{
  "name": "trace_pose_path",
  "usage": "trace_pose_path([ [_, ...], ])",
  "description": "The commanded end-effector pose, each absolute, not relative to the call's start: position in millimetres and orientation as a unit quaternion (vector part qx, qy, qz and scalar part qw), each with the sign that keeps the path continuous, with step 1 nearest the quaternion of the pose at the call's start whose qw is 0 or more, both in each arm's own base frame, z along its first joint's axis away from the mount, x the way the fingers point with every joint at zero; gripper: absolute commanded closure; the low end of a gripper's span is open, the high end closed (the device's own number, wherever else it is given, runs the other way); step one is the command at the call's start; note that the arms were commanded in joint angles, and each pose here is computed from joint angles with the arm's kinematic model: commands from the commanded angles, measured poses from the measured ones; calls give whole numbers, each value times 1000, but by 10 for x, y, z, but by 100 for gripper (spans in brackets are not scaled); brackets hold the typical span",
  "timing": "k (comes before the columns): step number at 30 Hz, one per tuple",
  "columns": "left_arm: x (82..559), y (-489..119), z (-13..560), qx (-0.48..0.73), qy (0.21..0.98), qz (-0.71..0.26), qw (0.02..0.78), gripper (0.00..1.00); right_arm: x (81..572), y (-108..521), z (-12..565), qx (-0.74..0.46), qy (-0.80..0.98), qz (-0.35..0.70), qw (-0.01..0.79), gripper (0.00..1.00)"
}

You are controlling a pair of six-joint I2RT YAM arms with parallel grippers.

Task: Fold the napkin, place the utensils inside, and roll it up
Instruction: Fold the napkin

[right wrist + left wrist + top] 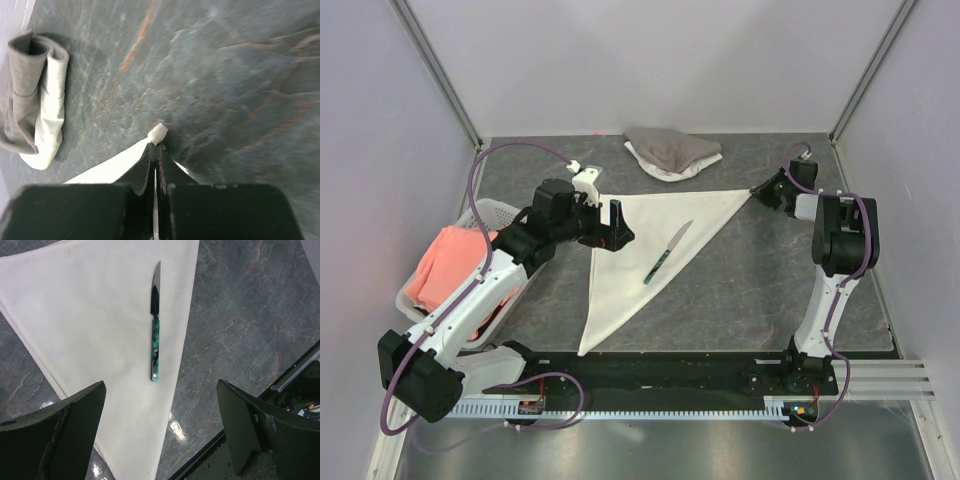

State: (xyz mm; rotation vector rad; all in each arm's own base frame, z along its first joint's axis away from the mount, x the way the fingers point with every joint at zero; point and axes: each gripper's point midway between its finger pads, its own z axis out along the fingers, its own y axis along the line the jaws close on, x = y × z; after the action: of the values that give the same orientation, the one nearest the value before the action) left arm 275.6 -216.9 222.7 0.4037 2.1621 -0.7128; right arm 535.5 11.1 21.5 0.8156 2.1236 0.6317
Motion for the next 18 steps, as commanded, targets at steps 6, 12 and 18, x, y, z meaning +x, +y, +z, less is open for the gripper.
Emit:
trace_pose_path([
  [6, 2807, -2176, 2310, 176, 844, -281, 421, 0, 5006, -789, 250, 394, 814, 171, 392, 100],
  [12, 2788, -2187, 2321, 177, 843, -286, 419, 0, 4893, -1006, 471, 386, 810, 152, 414, 100],
  [18, 2794, -2182, 2316, 176, 844, -284, 420, 0, 4831, -810, 686, 356, 805, 180, 440, 100],
])
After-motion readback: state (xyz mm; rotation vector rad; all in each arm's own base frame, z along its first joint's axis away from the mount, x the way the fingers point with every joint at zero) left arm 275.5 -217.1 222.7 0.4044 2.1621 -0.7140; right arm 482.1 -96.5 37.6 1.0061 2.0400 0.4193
